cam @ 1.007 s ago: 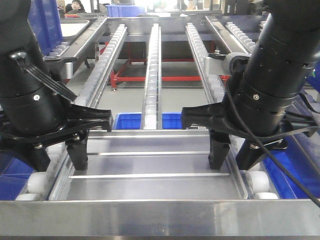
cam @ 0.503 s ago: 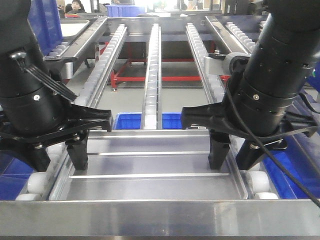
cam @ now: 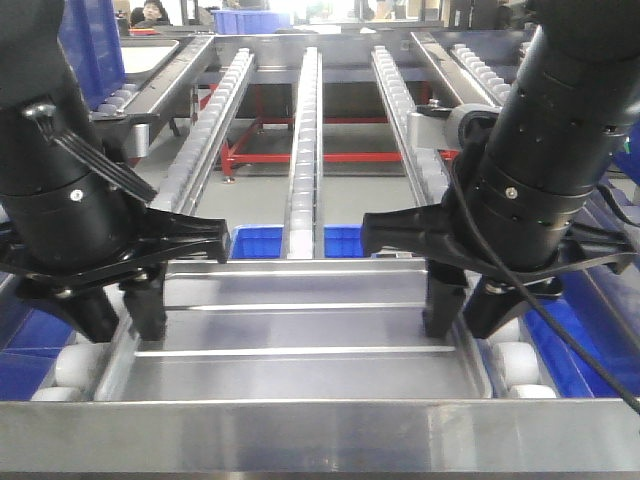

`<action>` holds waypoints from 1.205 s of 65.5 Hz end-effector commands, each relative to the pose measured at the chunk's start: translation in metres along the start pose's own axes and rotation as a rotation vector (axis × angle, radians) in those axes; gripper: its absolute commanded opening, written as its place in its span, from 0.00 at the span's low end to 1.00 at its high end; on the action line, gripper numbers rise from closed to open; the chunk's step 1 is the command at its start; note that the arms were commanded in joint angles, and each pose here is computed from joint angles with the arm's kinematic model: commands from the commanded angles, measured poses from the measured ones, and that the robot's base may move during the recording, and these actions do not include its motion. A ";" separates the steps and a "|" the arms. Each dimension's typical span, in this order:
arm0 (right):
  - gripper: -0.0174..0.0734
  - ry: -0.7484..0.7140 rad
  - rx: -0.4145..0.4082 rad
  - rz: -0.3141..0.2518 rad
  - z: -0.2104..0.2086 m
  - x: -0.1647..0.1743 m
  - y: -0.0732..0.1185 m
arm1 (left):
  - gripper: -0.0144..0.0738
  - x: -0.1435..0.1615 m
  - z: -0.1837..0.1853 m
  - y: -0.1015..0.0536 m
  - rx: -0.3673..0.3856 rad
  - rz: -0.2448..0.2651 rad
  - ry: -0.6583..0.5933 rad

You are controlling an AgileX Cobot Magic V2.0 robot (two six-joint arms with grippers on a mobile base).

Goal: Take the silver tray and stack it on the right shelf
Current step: 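Close both grippers on the tray's side rims, then lift the tray with both grippers and pull it toward the robot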

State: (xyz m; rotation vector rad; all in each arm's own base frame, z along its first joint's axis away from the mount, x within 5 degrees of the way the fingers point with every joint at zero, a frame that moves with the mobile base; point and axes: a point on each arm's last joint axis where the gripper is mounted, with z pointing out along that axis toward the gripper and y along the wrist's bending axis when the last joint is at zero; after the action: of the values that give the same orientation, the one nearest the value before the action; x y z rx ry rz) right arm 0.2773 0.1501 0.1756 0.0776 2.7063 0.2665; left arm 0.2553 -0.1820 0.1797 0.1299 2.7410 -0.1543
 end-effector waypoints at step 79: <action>0.26 -0.071 -0.021 0.107 -0.087 -0.026 0.010 | 0.05 -0.025 -0.091 -0.002 0.020 -0.039 -0.124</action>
State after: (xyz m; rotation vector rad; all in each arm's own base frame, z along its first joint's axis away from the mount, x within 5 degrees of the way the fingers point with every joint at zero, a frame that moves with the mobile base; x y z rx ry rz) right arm 0.2704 0.1468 0.2389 0.1929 2.6953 0.2821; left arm 0.2491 -0.1763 0.2457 0.0593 2.6899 -0.1625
